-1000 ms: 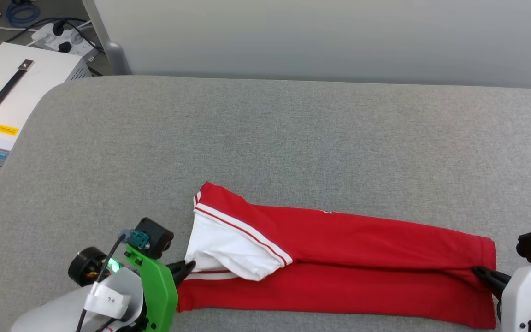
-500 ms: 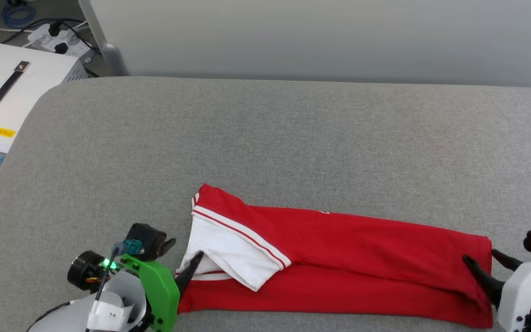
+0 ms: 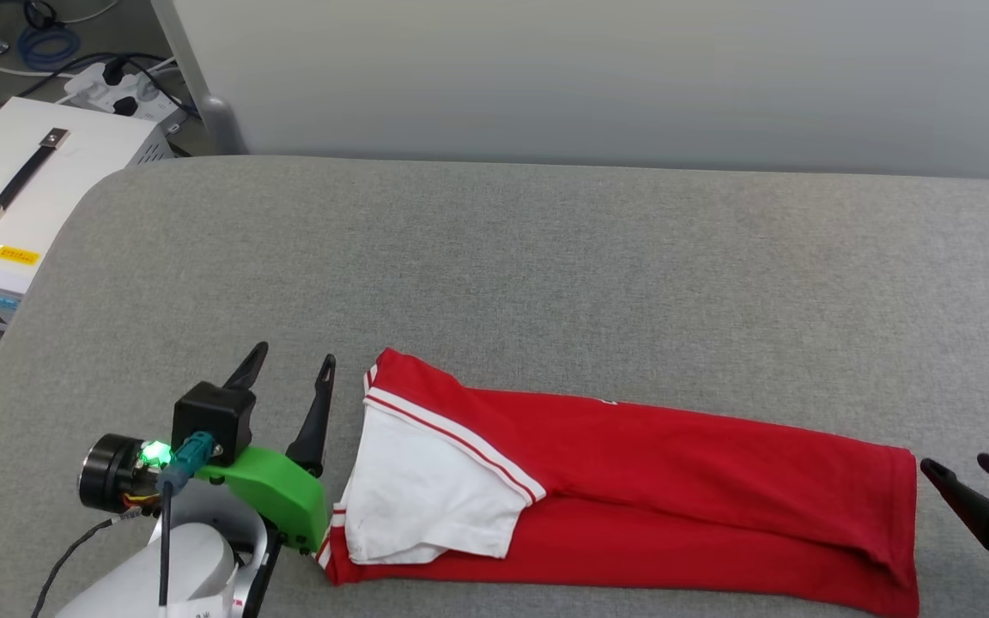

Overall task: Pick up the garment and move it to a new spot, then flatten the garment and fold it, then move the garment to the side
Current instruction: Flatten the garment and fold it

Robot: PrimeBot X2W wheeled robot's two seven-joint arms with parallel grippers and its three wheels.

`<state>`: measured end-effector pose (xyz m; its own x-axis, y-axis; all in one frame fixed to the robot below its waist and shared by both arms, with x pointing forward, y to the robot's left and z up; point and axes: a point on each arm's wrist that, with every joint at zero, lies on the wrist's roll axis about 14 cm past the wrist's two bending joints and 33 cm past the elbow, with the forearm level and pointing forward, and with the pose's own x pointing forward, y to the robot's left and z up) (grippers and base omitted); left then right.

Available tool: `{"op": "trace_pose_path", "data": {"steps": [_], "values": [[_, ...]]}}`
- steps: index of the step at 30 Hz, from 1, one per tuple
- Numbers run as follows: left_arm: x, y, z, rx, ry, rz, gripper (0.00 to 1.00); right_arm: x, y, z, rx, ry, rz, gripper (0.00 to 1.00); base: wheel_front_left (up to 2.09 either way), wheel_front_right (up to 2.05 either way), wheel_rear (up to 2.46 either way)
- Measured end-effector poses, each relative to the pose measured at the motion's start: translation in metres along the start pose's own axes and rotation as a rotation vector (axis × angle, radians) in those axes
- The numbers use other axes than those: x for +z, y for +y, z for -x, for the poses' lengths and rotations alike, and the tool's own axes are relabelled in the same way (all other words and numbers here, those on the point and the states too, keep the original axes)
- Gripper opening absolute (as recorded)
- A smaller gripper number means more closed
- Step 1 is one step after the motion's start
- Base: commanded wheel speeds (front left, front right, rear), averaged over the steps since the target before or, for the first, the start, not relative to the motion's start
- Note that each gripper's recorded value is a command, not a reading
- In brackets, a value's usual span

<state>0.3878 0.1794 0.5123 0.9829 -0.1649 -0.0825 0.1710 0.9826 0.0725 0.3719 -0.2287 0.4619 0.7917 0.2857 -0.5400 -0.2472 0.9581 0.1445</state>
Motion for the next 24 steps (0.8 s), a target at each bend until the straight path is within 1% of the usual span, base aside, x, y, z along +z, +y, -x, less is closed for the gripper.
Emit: {"op": "trace_pose_path", "data": {"steps": [3, 5, 8, 13, 20, 24], "values": [[0.005, 0.007, 0.006, 0.061, -0.046, 0.001, 1.0, -0.019, -0.004, 0.0, 0.009, 0.118, -0.04, 1.0, 0.0, 0.0, 0.0], [0.006, 0.012, 0.011, 0.097, -0.066, 0.0, 1.0, -0.028, -0.008, 0.0, 0.008, 0.172, -0.063, 1.0, 0.0, 0.0, 0.0], [0.006, 0.022, 0.017, 0.159, -0.092, 0.002, 1.0, -0.033, -0.009, -0.004, 0.018, 0.204, -0.113, 1.0, 0.0, 0.0, 0.0], [0.003, 0.032, 0.032, 0.241, -0.115, -0.001, 1.0, -0.046, 0.001, -0.016, 0.055, 0.249, -0.161, 1.0, 0.0, 0.0, 0.0], [-0.006, 0.04, 0.041, 0.302, -0.113, 0.012, 1.0, -0.067, 0.013, -0.034, 0.085, 0.316, -0.19, 1.0, 0.0, 0.0, 0.0], [-0.013, 0.04, 0.041, 0.312, -0.101, 0.028, 1.0, -0.076, 0.015, -0.047, 0.087, 0.345, -0.194, 1.0, 0.0, 0.0, 0.0]]}}
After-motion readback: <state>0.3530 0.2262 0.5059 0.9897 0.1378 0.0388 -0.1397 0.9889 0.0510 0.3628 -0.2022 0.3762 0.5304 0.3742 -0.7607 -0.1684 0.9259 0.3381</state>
